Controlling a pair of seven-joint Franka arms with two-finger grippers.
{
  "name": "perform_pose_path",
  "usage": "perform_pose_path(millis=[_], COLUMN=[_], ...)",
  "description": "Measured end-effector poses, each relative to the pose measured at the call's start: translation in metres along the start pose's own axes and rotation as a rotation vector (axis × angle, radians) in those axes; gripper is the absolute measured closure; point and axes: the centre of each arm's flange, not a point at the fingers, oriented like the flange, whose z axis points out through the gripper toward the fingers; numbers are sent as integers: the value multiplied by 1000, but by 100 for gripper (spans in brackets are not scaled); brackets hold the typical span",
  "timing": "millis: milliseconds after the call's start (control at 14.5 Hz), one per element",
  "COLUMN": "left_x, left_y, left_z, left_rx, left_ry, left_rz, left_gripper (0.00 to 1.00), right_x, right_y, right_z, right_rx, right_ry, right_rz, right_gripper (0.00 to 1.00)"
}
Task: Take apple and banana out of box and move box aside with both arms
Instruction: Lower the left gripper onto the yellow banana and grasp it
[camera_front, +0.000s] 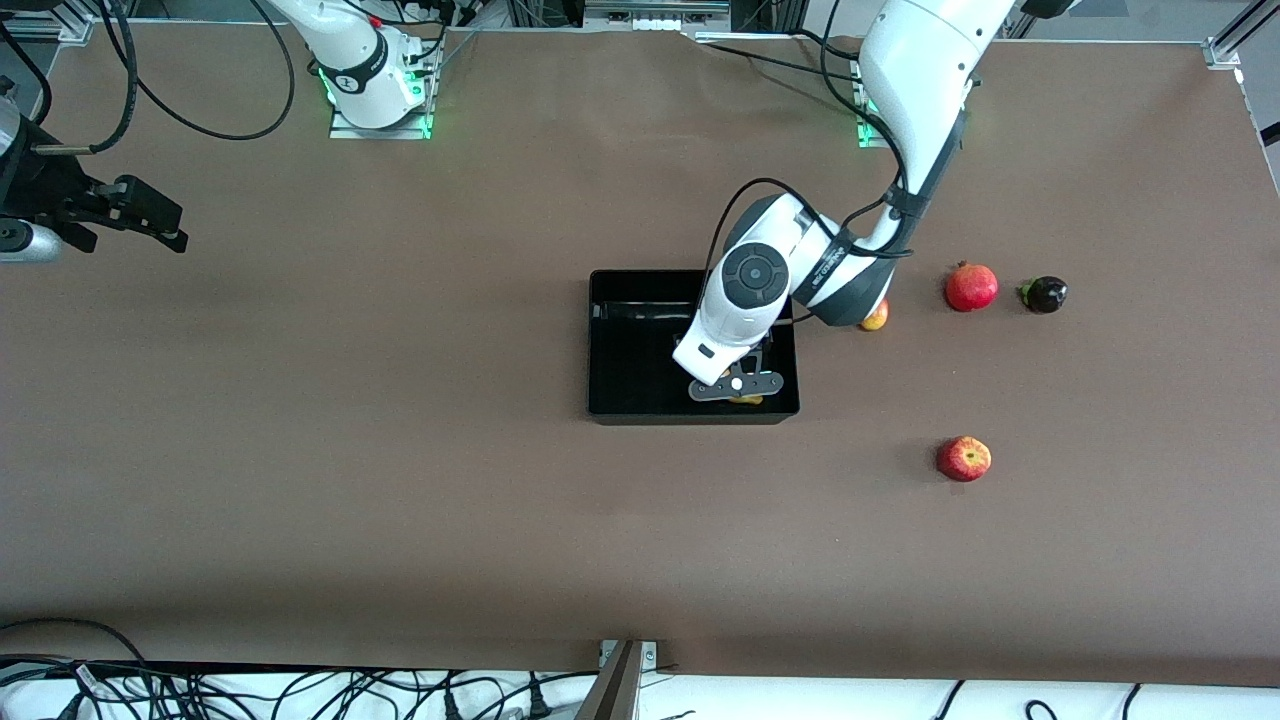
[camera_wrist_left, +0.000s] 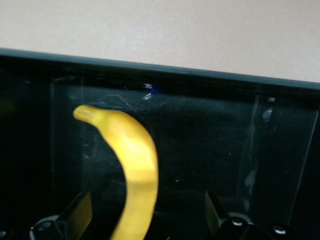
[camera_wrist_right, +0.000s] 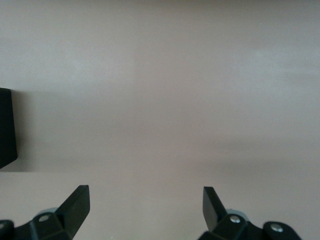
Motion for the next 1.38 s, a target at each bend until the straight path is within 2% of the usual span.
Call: perform_pose_path(millis=[553,898,967,1036,1105,1382], left_x=[-3,-4,-4,-3,-3,-3], left_y=[-1,-2,-2,-2,-2,0], left_z=[61,68,69,70,72,67], left_rx=[38,46,50,52,50,37], left_ry=[31,39,46,52,54,65], left_rz=[-34,-50,-56,-68,-78,-99], left_gripper=[0,0,6,6,12,52], right_x=[0,0,0,0,0,0], right_y=[0,0,0,0,0,0], right_z=[0,0,0,0,0,0], right_rx=[0,0,0,0,0,0], right_ry=[0,0,0,0,0,0], right_rz=[0,0,0,0,0,0], right_gripper=[0,0,0,0,0,0])
